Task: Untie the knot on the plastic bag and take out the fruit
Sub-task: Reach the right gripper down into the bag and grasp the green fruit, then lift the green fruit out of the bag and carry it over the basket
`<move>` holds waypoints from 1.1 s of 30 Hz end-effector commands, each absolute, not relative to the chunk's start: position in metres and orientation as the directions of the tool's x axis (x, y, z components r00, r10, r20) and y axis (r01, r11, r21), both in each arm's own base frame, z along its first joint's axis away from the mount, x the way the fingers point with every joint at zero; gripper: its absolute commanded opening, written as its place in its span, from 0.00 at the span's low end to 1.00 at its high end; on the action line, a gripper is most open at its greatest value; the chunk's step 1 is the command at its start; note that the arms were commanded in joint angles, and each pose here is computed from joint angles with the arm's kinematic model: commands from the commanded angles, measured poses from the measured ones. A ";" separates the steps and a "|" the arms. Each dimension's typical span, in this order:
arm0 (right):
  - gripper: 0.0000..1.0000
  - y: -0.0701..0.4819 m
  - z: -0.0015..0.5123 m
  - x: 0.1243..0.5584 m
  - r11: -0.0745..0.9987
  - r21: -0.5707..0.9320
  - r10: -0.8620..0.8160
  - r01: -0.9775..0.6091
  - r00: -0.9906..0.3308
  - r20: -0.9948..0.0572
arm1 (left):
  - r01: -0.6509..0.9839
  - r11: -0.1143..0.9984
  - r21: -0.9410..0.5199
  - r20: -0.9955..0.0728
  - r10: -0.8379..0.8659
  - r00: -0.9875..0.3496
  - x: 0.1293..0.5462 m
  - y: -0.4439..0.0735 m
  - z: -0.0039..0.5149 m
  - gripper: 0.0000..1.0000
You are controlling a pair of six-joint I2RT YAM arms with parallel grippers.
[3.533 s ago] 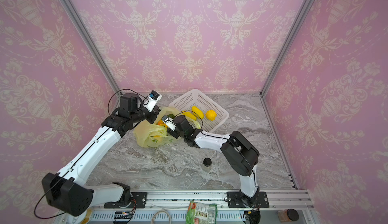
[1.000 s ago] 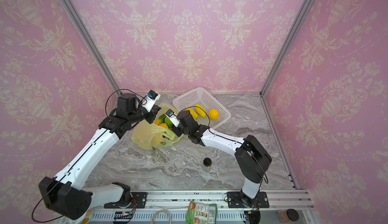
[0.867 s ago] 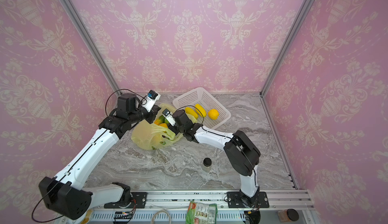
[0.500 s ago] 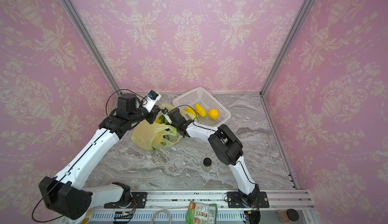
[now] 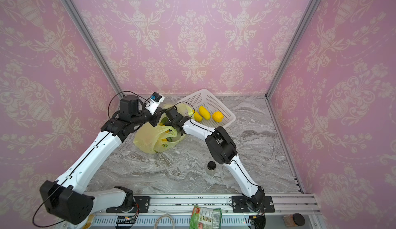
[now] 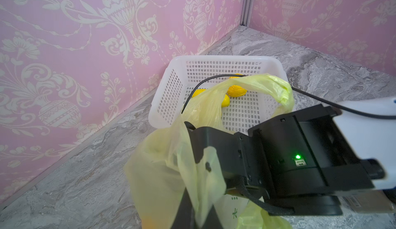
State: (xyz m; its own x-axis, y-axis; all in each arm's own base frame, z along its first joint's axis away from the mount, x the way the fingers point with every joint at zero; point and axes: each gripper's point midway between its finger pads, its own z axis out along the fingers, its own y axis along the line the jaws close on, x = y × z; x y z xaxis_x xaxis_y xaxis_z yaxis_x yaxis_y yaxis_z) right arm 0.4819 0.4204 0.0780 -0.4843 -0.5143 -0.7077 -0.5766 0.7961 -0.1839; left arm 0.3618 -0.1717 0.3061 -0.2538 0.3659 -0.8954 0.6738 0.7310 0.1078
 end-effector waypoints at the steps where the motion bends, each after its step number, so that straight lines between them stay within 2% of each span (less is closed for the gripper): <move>1: 0.86 0.416 0.046 0.473 0.775 -0.195 -0.579 -0.601 -0.551 -0.601 | 0.694 0.713 0.103 -0.906 0.355 -0.230 0.354 -0.175 0.313 0.07; 8: 0.83 0.418 0.038 0.469 0.743 -0.200 -0.622 -0.639 -0.549 -0.558 | 0.691 0.715 0.106 -0.907 0.354 -0.227 0.353 -0.175 0.314 0.07; 10: 0.78 0.419 0.039 0.468 0.739 -0.195 -0.624 -0.645 -0.546 -0.559 | 0.692 0.714 0.105 -0.907 0.354 -0.227 0.354 -0.175 0.314 0.07; 15: 0.58 0.421 0.042 0.466 0.737 -0.181 -0.618 -0.651 -0.540 -0.572 | 0.691 0.715 0.107 -0.908 0.353 -0.225 0.353 -0.175 0.315 0.07; 21: 0.46 0.417 0.071 0.457 0.747 -0.157 -0.578 -0.645 -0.514 -0.634 | 0.681 0.724 0.111 -0.905 0.357 -0.232 0.355 -0.173 0.313 0.07; 26: 0.43 0.410 0.110 0.440 0.745 -0.114 -0.524 -0.658 -0.470 -0.710 | 0.681 0.724 0.108 -0.904 0.357 -0.236 0.356 -0.173 0.312 0.08; 33: 0.41 0.395 0.151 0.412 0.722 -0.084 -0.492 -0.687 -0.424 -0.761 | 0.666 0.737 0.111 -0.898 0.362 -0.250 0.359 -0.170 0.309 0.08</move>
